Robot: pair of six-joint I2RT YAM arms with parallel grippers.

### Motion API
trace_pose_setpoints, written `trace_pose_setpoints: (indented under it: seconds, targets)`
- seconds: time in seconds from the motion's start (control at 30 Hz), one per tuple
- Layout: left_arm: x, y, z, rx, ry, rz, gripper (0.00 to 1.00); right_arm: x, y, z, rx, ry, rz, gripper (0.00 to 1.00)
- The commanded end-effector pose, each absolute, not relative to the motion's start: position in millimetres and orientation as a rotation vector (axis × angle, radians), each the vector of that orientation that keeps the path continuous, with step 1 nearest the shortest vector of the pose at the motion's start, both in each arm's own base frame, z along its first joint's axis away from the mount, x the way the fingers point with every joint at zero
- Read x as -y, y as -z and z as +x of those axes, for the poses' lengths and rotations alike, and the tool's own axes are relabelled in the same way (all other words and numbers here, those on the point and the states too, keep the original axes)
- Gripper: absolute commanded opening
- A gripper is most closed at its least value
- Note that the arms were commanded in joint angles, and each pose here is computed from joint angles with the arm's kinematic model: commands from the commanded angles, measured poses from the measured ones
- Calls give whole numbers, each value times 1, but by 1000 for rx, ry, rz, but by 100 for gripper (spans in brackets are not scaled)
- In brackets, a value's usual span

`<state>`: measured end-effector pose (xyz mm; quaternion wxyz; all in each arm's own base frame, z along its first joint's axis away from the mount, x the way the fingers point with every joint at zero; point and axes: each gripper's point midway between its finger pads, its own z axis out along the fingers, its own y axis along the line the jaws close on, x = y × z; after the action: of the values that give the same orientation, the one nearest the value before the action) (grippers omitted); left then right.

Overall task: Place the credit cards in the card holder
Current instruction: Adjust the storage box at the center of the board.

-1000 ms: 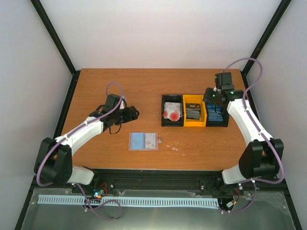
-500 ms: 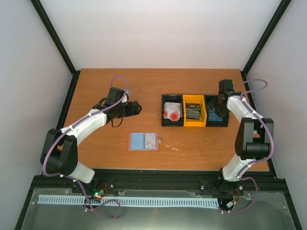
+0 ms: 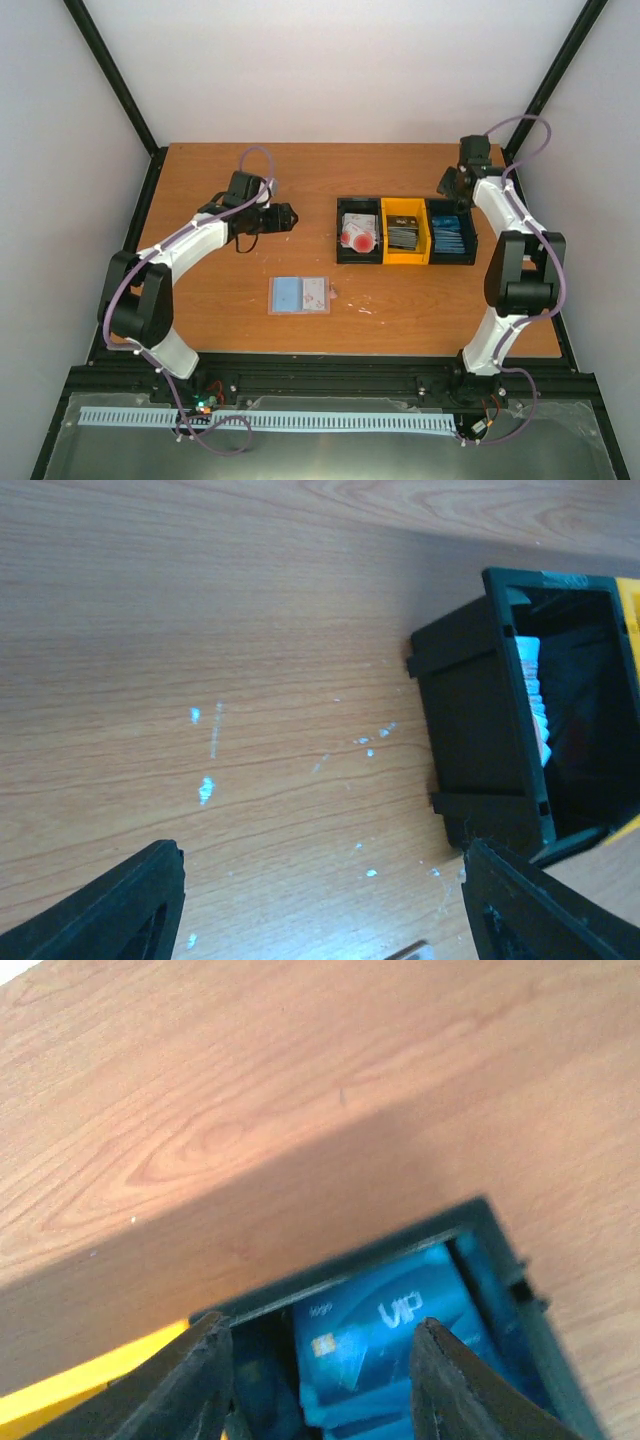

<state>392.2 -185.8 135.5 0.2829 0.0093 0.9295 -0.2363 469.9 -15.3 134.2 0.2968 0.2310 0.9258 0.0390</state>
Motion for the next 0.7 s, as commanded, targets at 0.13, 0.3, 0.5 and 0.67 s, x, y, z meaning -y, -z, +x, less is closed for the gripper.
trace_pose_setpoints:
  seconds: [0.13, 0.3, 0.5, 0.67]
  targets:
    - [209, -150, 397, -2438, 776, 176, 73, 38, -99, 545, -2674, 91, 319, 48]
    - [225, -153, 380, -2417, 849, 304, 68, 44, -91, 564, -2694, 132, 304, 47]
    - [268, -130, 347, -2418, 793, 534, 50, 43, -87, 548, -2732, 139, 308, 47]
    - [295, -113, 328, -2410, 837, 661, 42, 35, -68, 516, -2846, 108, 239, 47]
